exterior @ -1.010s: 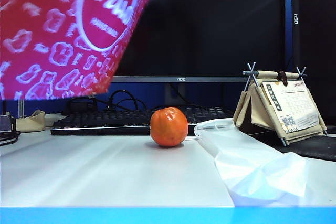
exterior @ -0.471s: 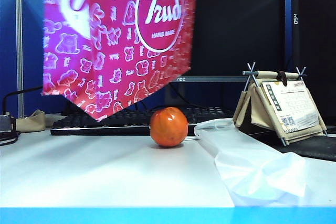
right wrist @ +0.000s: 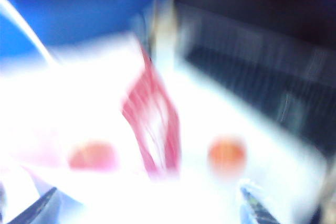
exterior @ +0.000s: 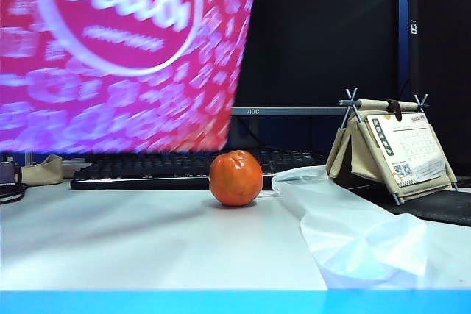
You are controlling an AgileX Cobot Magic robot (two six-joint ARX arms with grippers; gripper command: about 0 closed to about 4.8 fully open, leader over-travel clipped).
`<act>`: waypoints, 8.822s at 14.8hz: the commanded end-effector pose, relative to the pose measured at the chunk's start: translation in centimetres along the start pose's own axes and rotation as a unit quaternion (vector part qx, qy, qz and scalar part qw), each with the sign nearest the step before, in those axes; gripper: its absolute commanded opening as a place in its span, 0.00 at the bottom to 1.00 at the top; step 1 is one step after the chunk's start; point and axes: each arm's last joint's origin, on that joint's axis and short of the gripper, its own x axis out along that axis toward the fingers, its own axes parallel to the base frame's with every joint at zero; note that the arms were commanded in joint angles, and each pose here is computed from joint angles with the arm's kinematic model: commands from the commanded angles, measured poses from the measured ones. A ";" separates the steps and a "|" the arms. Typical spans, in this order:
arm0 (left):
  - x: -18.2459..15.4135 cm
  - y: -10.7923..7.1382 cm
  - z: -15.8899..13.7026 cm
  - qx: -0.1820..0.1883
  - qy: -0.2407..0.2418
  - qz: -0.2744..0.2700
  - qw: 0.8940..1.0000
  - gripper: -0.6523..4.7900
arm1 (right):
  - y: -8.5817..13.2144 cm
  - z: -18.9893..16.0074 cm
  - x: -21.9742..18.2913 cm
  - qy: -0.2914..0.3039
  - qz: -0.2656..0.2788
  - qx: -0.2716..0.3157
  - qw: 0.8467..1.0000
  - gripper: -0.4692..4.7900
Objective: Open the paper bag and put two oranges into the paper bag.
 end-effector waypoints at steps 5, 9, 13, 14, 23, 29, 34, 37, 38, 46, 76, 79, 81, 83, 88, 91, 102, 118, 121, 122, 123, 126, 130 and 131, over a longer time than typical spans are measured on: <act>-1.2 1.5 -2.0 0.015 0.097 0.079 0.992 0.11 | -6.6 -4.5 12.3 0.074 -0.053 0.008 0.996 0.99; -4.9 7.0 -3.3 -0.079 0.075 0.116 0.987 0.11 | -9.2 -6.7 17.2 0.134 -0.050 0.035 0.989 0.99; -7.2 9.2 -4.0 -0.124 0.034 0.083 0.988 0.11 | -10.0 -7.3 19.3 0.131 -0.020 0.040 0.990 0.99; -7.0 9.3 -4.1 -0.124 0.035 0.083 0.988 0.11 | -10.2 -7.5 20.0 0.125 0.013 0.050 0.991 0.99; -2.4 13.0 -9.1 -0.147 0.077 0.109 0.980 0.11 | -10.5 -9.7 30.2 0.050 0.200 0.132 0.970 1.00; -2.2 14.2 -10.1 -0.159 0.088 0.130 0.975 0.11 | -10.9 -10.5 32.2 0.028 0.160 0.144 0.976 1.00; -2.3 14.2 -10.1 -0.157 0.088 0.127 0.975 0.11 | -11.7 -14.6 35.1 0.098 0.126 0.184 0.970 1.00; -2.3 14.2 -10.1 -0.156 0.087 0.127 0.976 0.11 | -11.9 -15.5 35.3 0.124 0.094 0.191 0.969 1.00; -2.3 14.2 -10.1 -0.155 0.086 0.128 0.976 0.11 | -12.0 -15.7 35.2 0.133 0.092 0.194 0.968 1.00; -2.3 14.3 -10.0 -0.151 0.082 0.129 0.977 0.11 | -11.7 -18.4 34.1 0.270 0.048 0.207 0.939 1.00; -1.9 14.5 -10.3 -0.146 0.092 0.128 0.977 0.11 | -1.9 -9.5 31.4 0.068 -0.045 -0.191 0.978 1.00; -2.0 14.4 -10.5 -0.152 0.100 0.126 0.975 0.11 | -2.1 -10.2 32.8 0.052 -0.032 -0.170 0.984 1.00; -2.0 14.3 -10.6 -0.155 0.104 0.125 0.974 0.11 | -2.2 -10.2 33.3 0.034 -0.027 -0.153 0.987 1.00; -2.0 14.3 -10.6 -0.159 0.108 0.122 0.974 0.11 | -2.4 -10.5 34.0 0.028 -0.024 -0.138 0.990 1.00; -2.0 14.0 -11.0 -0.173 0.126 0.117 0.970 0.11 | -3.9 -10.1 36.1 0.004 -0.034 -0.121 0.992 1.00; -2.0 14.0 -11.1 -0.175 0.131 0.116 0.969 0.11 | -4.8 -9.6 37.0 0.017 -0.039 -0.102 0.994 1.00; -2.0 14.0 -11.1 -0.172 0.133 0.124 0.968 0.11 | -5.2 -11.7 39.3 0.020 -0.006 -0.089 0.996 1.00; -2.0 13.9 -11.1 -0.174 0.127 0.109 0.970 0.11 | -5.3 -12.3 39.9 0.021 0.000 -0.058 0.998 0.08; -1.7 13.6 -10.9 -0.174 0.124 0.095 0.972 0.11 | -4.4 -9.6 36.4 0.043 -0.032 -0.079 0.995 0.08; -1.5 13.4 -10.8 -0.172 0.122 0.085 0.974 0.11 | -3.9 -8.4 35.0 0.033 -0.032 -0.090 0.995 0.08; -1.1 13.0 -10.6 -0.167 0.123 0.075 0.975 0.11 | -3.4 -6.9 33.3 0.017 -0.032 -0.094 0.995 0.08; 0.5 11.3 -10.0 -0.146 0.128 0.046 0.980 0.11 | -1.5 -2.8 27.5 -0.035 -0.031 -0.105 0.993 0.08; 1.6 9.9 -9.1 -0.123 0.118 0.021 0.985 0.11 | 0.9 1.3 19.6 -0.124 -0.024 -0.136 0.983 0.08; 1.5 10.1 -9.1 -0.118 0.125 0.050 0.984 0.11 | 1.2 1.6 18.9 -0.136 -0.010 -0.140 0.981 0.08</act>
